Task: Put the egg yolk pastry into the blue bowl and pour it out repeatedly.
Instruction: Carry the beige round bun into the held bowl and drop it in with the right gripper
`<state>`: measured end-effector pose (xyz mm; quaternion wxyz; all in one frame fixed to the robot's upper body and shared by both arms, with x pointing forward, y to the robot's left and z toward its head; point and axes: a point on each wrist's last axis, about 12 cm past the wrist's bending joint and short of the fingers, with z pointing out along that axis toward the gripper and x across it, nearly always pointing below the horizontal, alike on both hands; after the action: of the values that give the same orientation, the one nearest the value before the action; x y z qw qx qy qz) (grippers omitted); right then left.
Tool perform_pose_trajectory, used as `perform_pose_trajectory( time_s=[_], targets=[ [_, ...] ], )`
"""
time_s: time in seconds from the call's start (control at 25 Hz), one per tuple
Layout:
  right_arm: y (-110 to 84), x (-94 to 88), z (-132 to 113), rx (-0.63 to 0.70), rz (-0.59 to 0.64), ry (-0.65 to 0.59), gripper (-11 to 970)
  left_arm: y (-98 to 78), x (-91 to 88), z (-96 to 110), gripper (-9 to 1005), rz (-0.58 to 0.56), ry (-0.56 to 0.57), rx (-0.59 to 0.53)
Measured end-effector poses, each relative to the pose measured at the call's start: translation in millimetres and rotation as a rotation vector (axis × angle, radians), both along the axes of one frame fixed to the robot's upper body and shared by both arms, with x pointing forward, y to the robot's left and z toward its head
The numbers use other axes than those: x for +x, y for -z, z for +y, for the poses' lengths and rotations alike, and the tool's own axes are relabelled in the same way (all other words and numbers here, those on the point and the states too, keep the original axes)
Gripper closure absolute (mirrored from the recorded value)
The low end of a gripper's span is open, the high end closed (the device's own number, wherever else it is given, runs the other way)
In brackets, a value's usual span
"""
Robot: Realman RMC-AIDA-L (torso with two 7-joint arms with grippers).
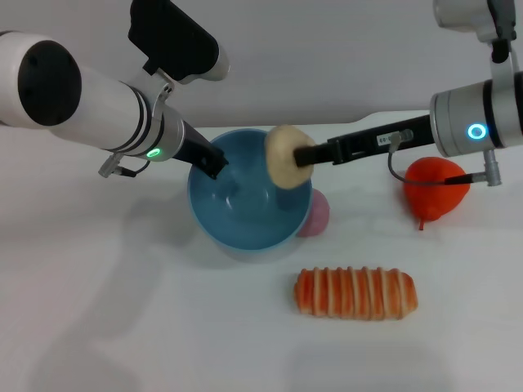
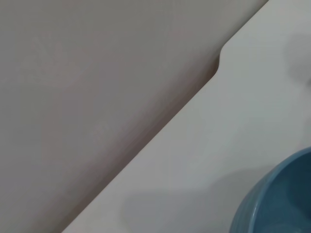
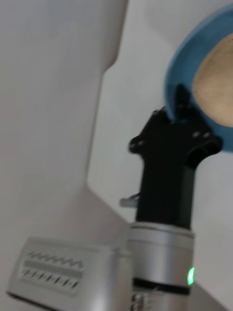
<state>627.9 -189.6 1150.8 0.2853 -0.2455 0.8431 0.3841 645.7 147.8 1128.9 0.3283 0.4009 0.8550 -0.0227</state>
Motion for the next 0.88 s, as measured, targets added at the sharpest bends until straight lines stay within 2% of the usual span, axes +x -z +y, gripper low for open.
perform_pose_trajectory(
  time_s=[0.16,0.48,0.6,0.72,0.88],
  targets=[
    [6.7,0.4,3.5,0.054,-0.027,0.0,906,0.9,-0.6,-0.3,997,0.001,-0.001,-0.001],
    [8.9,0.6,0.5,0.055,-0.038,0.01,613,2.6,-1.5,0.1,997,0.007,-0.005,-0.004],
    [8.4,-1.9,-10.1,0.052,-0.058,0.033,570,3.0,-1.7,0.5,997,0.008,-0.006,-0.004],
    [7.7,-7.2,-26.2,0.052,-0.126,0.059,528,2.4,-1.6,0.3,996,0.005,-0.005,-0.005],
    [7.4,-14.8,-50.5,0.102,-0.33,0.14,471,2.2,-0.2,1.1,997,-0.007,-0.011,-0.011]
  ],
)
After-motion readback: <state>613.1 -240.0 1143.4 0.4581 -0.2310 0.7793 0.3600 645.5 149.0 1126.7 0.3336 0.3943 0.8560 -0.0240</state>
